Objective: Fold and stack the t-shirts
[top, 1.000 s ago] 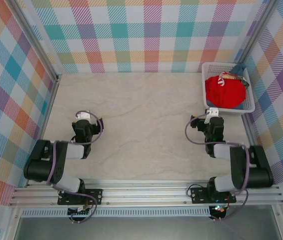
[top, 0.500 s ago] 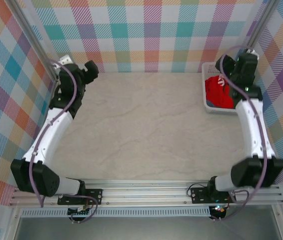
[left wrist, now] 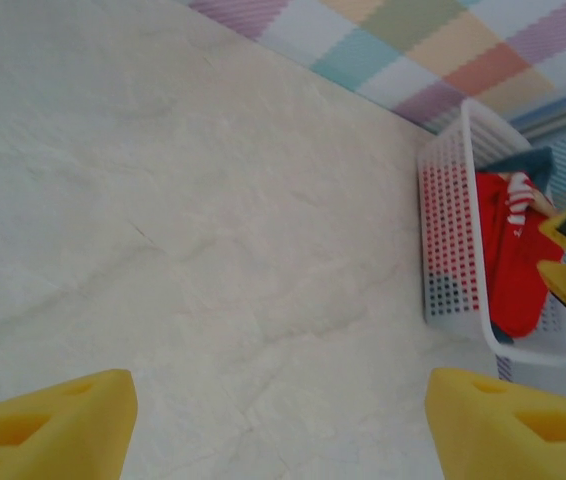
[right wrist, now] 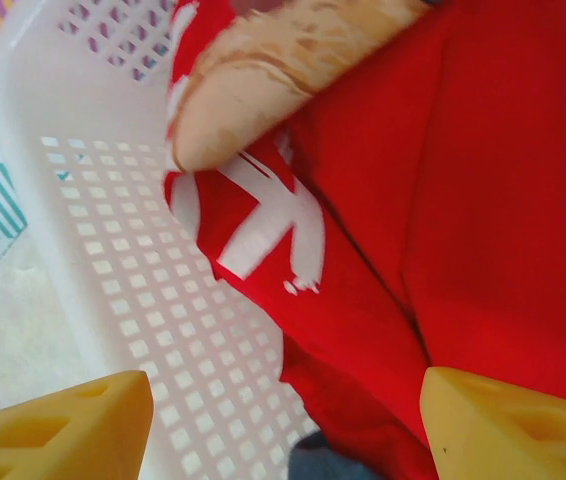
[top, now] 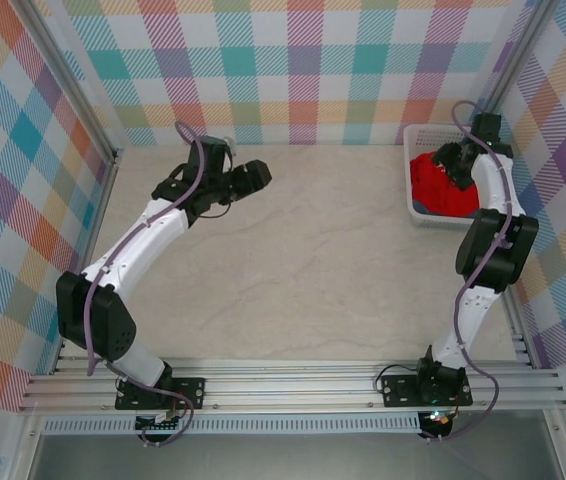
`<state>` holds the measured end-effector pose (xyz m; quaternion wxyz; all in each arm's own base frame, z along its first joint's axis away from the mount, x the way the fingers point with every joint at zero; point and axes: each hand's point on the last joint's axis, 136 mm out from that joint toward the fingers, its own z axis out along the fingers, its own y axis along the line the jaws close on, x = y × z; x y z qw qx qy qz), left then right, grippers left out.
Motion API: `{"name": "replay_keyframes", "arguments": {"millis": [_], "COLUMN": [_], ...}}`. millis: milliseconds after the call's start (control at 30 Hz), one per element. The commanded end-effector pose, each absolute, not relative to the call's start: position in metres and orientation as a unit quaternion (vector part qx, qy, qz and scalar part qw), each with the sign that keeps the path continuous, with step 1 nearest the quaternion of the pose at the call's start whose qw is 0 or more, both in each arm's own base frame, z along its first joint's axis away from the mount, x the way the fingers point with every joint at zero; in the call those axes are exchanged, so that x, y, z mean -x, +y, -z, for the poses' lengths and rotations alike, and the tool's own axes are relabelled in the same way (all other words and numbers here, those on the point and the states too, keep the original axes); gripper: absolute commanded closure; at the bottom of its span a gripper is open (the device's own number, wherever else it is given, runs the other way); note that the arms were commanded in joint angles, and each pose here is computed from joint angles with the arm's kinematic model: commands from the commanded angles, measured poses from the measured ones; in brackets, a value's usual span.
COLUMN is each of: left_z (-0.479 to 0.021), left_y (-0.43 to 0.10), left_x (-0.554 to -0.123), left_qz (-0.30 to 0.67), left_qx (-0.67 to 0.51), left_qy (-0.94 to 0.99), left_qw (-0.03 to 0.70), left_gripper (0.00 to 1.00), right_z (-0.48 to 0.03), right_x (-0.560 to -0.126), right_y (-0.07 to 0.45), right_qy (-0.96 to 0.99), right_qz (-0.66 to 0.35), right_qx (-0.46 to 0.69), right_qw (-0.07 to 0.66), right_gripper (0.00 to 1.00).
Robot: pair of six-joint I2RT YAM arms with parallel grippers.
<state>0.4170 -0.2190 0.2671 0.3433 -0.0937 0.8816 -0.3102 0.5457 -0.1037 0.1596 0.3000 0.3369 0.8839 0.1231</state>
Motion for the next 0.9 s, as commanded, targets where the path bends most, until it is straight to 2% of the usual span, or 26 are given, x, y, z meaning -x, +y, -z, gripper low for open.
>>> {"name": "replay_keyframes", "arguments": {"millis": [0,167,333,500,533,567,633,700,867], "left_z": [-0.284,-0.289,-0.298,-0.302,-0.303,-0.301,-0.301,-0.3,-0.297], "left_y": [-0.225,-0.215,-0.202,-0.193,-0.191,-0.19,-0.189,-0.188,-0.185], "left_x": [-0.397,-0.378,-0.364,-0.353,-0.352,-0.351,-0.349,-0.349,-0.351], "left_qz": [0.333,0.324,0.309,0.298,0.297,0.295,0.293,0.289,0.279], "left_qx": [0.085,0.087,0.087,0.086,0.087,0.088,0.088,0.088,0.09], "left_qy": [0.872,0.872,0.874,0.875,0.875,0.876,0.877,0.878,0.88], "left_qw": [0.348,0.356,0.366,0.371,0.372,0.371,0.37,0.37,0.374], "left_gripper": [0.24,0.24,0.25,0.26,0.26,0.27,0.27,0.27,0.28], "right_z": [-0.178,-0.152,-0.133,-0.153,-0.16,-0.169,-0.193,-0.228,-0.367], "right_x": [-0.576,-0.588,-0.593,-0.613,-0.616,-0.619,-0.621,-0.622,-0.6], "right_y": [-0.105,-0.12,-0.134,-0.135,-0.134,-0.133,-0.13,-0.123,-0.092], "right_qy": [0.87,0.867,0.866,0.858,0.856,0.853,0.846,0.835,0.785], "right_qz": [-0.159,-0.139,-0.113,-0.133,-0.138,-0.145,-0.152,-0.155,-0.164], "right_qx": [-0.314,-0.357,-0.383,-0.366,-0.363,-0.357,-0.348,-0.327,-0.267], "right_qw": [0.346,0.318,0.302,0.335,0.342,0.352,0.376,0.414,0.535], "right_gripper": [0.28,0.28,0.39,0.68,0.78,0.9,1.0,1.0,1.0]}}
